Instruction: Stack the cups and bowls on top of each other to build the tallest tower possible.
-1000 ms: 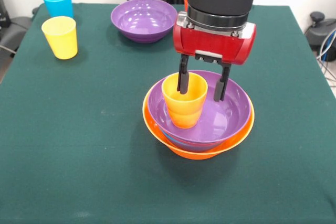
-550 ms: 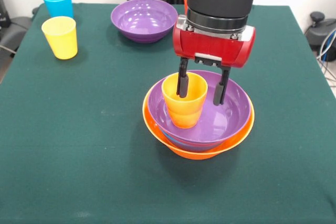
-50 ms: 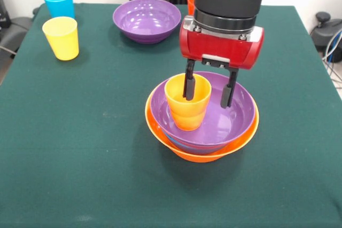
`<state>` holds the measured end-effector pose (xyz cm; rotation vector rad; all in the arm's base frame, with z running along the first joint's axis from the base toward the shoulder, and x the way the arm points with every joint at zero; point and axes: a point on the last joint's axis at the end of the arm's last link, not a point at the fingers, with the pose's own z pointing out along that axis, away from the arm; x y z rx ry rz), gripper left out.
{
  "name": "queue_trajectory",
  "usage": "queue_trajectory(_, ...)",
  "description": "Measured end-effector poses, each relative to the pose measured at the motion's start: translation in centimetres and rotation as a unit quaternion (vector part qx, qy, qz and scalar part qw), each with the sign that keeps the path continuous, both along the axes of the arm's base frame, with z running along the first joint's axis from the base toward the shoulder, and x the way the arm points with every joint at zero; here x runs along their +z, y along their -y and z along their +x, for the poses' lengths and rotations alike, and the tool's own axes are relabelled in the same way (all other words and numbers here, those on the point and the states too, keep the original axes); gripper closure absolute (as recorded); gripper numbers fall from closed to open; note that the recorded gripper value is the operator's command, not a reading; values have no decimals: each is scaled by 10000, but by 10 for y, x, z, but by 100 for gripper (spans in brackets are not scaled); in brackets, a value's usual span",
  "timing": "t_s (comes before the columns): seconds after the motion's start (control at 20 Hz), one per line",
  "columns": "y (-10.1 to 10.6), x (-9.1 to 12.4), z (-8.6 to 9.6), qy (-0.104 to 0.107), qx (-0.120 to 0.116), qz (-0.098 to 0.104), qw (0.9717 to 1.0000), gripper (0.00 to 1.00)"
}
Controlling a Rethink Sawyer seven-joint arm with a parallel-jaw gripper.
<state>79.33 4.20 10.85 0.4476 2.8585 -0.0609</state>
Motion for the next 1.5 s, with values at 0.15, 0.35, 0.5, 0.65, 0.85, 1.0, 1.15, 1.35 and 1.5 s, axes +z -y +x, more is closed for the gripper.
queue_trajectory(0.15, -5, 0, -1, -1, 37, -15, 10000, 0)
queue_trajectory(0.35, -18, 0, -2, -6, 119, -41, 9999, 0)
queue_trajectory(0.5, -29, 0, -4, -13, 198, -72, 9998, 0)
queue_trajectory(0.65, -39, 0, -6, -19, 263, -95, 9996, 0)
queue_trajectory(0.85, -47, 0, -7, -24, 316, -126, 9994, 0)
queue_trajectory(1.0, -49, 0, -8, -26, 313, -123, 9994, 0)
queue_trajectory(1.15, -48, 0, -8, -29, 293, -118, 9995, 0)
queue_trajectory(1.35, -46, -1, -8, -43, 272, -119, 9995, 0)
queue_trajectory(1.5, -45, -4, -9, -65, 250, -114, 9996, 0)
